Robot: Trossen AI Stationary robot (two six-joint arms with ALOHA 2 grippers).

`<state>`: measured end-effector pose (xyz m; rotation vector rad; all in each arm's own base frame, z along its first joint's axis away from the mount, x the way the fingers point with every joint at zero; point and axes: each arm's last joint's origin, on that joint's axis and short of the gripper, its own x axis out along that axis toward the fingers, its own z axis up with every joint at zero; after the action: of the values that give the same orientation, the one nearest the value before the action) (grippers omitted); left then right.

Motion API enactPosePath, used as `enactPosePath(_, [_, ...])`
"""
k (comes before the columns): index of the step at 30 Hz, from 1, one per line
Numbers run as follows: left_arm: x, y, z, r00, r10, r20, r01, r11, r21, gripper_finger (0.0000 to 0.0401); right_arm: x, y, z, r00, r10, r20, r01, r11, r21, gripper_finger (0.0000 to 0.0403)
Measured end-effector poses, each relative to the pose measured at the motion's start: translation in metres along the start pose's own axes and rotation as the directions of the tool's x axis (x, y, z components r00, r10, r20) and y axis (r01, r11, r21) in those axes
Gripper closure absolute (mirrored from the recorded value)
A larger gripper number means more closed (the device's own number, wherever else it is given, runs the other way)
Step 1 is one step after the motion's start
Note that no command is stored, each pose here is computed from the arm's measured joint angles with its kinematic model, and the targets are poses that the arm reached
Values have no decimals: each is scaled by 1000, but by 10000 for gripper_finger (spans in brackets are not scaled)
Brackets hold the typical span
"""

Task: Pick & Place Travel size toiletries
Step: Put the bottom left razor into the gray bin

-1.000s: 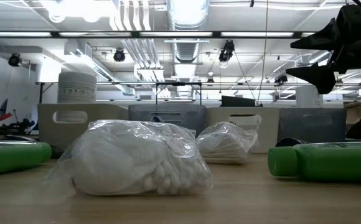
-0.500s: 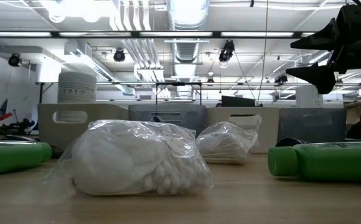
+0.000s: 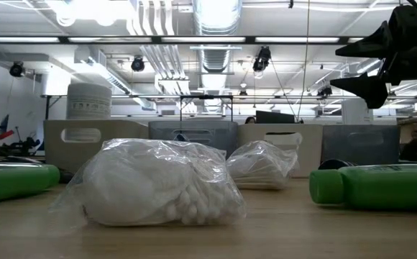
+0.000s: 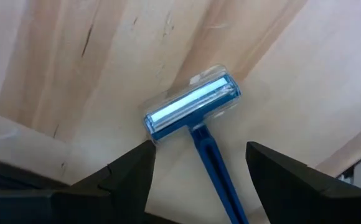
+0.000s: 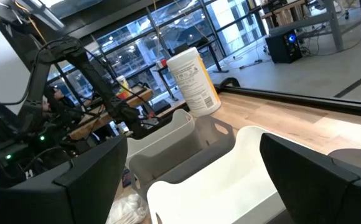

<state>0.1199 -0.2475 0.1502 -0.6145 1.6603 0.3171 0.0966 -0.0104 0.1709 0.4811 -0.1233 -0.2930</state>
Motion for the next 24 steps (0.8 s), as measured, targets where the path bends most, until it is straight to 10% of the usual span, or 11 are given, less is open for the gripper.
enactPosePath(24, [27,-1,21,978,172,121,-194,958,211,375,0,0,0,1000,0,0,0,1000,0,39])
